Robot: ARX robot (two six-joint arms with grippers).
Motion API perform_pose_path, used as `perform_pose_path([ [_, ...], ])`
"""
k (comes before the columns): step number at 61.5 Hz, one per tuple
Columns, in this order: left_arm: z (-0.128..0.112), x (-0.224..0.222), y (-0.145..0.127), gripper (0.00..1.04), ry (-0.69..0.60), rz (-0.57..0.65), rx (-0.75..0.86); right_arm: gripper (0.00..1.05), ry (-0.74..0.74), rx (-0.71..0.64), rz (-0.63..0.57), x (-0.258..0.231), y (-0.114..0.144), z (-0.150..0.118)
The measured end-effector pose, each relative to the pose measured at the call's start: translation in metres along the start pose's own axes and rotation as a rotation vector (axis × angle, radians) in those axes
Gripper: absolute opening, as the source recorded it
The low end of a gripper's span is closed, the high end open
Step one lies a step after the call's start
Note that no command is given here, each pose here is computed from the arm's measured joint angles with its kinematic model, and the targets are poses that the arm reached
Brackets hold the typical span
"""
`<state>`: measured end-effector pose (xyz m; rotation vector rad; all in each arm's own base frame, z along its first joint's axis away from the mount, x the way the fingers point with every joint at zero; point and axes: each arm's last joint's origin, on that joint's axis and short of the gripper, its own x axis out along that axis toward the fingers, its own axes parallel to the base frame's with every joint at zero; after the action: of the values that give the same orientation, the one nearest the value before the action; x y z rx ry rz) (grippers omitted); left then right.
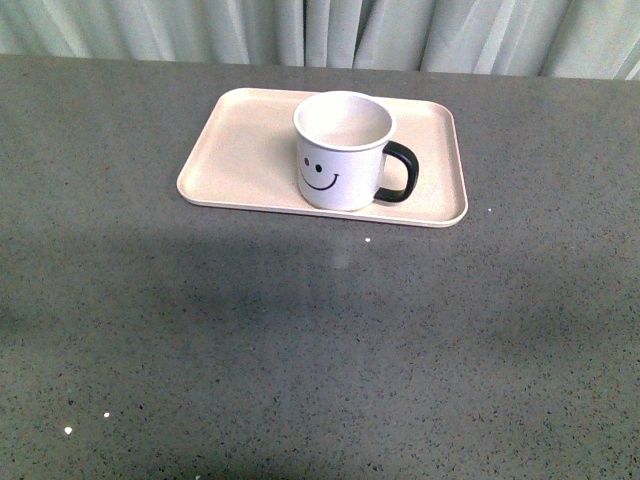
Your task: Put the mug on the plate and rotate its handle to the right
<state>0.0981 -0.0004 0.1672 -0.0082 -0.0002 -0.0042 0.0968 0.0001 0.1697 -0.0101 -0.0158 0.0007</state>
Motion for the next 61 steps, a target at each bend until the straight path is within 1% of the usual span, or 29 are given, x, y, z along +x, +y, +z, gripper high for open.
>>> perform_pose_path([
  [17,0.000,0.000,0.000,0.01,0.004,0.001,0.000,0.96,0.000,0.000,0.000,0.000,0.000,0.000],
  [18,0.000,0.000,0.000,0.39,0.003,0.001,0.000,0.96,0.000,0.000,0.000,0.000,0.000,0.000],
  [20,0.000,0.000,0.000,0.46,0.003,0.001,0.000,0.95,0.000,0.000,0.000,0.000,0.000,0.000],
  [24,0.000,0.000,0.000,0.64,0.003,0.001,0.000,0.95,0.000,0.000,0.000,0.000,0.000,0.000],
  [32,0.000,0.000,0.000,0.85,0.003,0.001,0.000,0.96,0.000,0.000,0.000,0.000,0.000,0.000],
  [34,0.000,0.000,0.000,0.93,0.003,0.001,0.000,0.95,0.000,0.000,0.000,0.000,0.000,0.000],
  [35,0.000,0.000,0.000,0.93,0.003,0.001,0.000,0.95,0.000,0.000,0.000,0.000,0.000,0.000],
  [36,0.000,0.000,0.000,0.97,0.003,0.001,0.000,0.96,0.000,0.000,0.000,0.000,0.000,0.000],
  [39,0.000,0.000,0.000,0.96,0.003,0.001,0.002,0.96,0.004,0.004,0.003,0.000,0.000,0.000],
  [41,0.000,0.000,0.000,0.95,0.003,0.001,0.002,0.96,0.086,0.031,0.039,0.001,0.000,-0.001],
  [42,0.000,0.000,0.000,0.95,0.003,0.002,0.002,0.95,0.177,0.057,0.068,0.001,0.000,0.000],
  [43,0.000,0.000,0.000,0.95,0.003,0.002,0.002,0.95,0.224,0.066,0.074,0.001,-0.001,0.000],
  [45,0.000,0.000,0.000,0.95,0.003,0.000,0.002,0.96,0.384,0.111,0.080,0.007,-0.004,0.005],
  [47,0.000,0.000,0.000,0.95,0.003,0.000,0.002,0.95,0.444,0.134,0.064,0.015,-0.007,0.010],
  [49,0.000,0.000,0.000,0.95,0.003,0.001,0.003,0.96,0.470,0.148,0.035,0.025,-0.012,0.017],
  [53,0.000,0.000,0.000,0.95,0.003,0.001,0.003,0.95,0.458,0.164,0.003,0.050,-0.020,0.036],
  [57,0.000,0.000,0.000,0.95,0.003,0.001,0.003,0.95,0.440,0.166,0.013,0.084,-0.025,0.053],
  [61,0.000,0.000,0.000,0.95,0.003,0.001,0.003,0.96,0.456,0.162,0.048,0.113,-0.023,0.058],
])
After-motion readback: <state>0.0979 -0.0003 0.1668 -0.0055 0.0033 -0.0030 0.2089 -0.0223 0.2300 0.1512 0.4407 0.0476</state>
